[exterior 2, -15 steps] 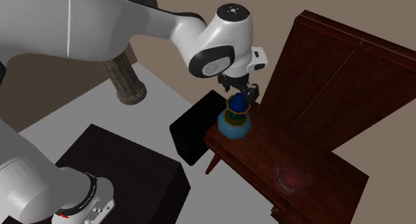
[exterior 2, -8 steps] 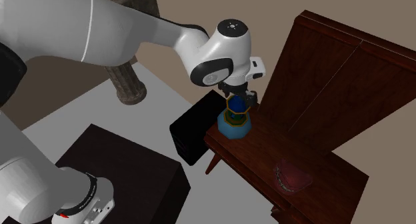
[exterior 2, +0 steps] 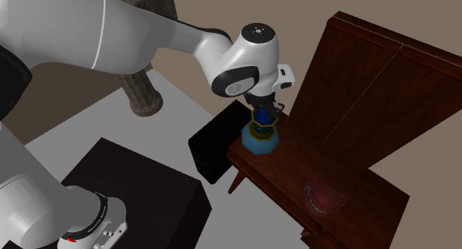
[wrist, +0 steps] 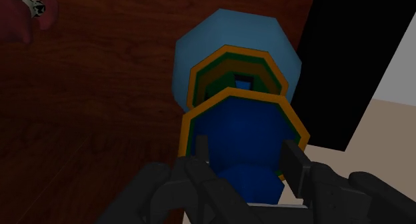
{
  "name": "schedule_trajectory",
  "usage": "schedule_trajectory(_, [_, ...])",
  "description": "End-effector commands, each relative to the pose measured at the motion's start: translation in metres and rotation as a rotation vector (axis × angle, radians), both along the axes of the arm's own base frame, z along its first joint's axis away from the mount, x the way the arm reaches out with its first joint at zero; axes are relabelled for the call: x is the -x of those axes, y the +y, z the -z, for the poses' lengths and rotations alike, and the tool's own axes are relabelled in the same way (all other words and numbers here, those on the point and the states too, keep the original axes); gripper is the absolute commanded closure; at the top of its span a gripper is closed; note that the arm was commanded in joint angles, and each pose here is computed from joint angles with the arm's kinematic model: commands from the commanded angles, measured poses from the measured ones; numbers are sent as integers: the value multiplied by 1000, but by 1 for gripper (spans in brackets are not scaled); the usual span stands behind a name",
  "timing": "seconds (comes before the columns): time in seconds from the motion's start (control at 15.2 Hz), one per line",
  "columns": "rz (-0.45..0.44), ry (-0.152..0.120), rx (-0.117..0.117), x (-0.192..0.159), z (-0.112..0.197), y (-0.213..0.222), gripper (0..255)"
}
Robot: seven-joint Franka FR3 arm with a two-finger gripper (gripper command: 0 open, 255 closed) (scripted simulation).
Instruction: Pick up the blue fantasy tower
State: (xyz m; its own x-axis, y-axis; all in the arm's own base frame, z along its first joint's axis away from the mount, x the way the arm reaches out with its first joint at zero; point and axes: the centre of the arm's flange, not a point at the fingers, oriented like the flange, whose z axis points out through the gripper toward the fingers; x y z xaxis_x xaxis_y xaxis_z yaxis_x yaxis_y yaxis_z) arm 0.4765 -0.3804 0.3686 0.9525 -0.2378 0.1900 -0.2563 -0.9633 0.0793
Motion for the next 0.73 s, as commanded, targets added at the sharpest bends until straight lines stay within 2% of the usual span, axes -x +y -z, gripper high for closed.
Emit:
schedule_trajectory(0.0, [0, 1, -1, 0, 1, 0, 255])
schedule_trajectory(0.13, [0, 1, -1, 0, 1, 0, 255])
schedule_trajectory(0.66, [0, 1, -1, 0, -42, 0, 255])
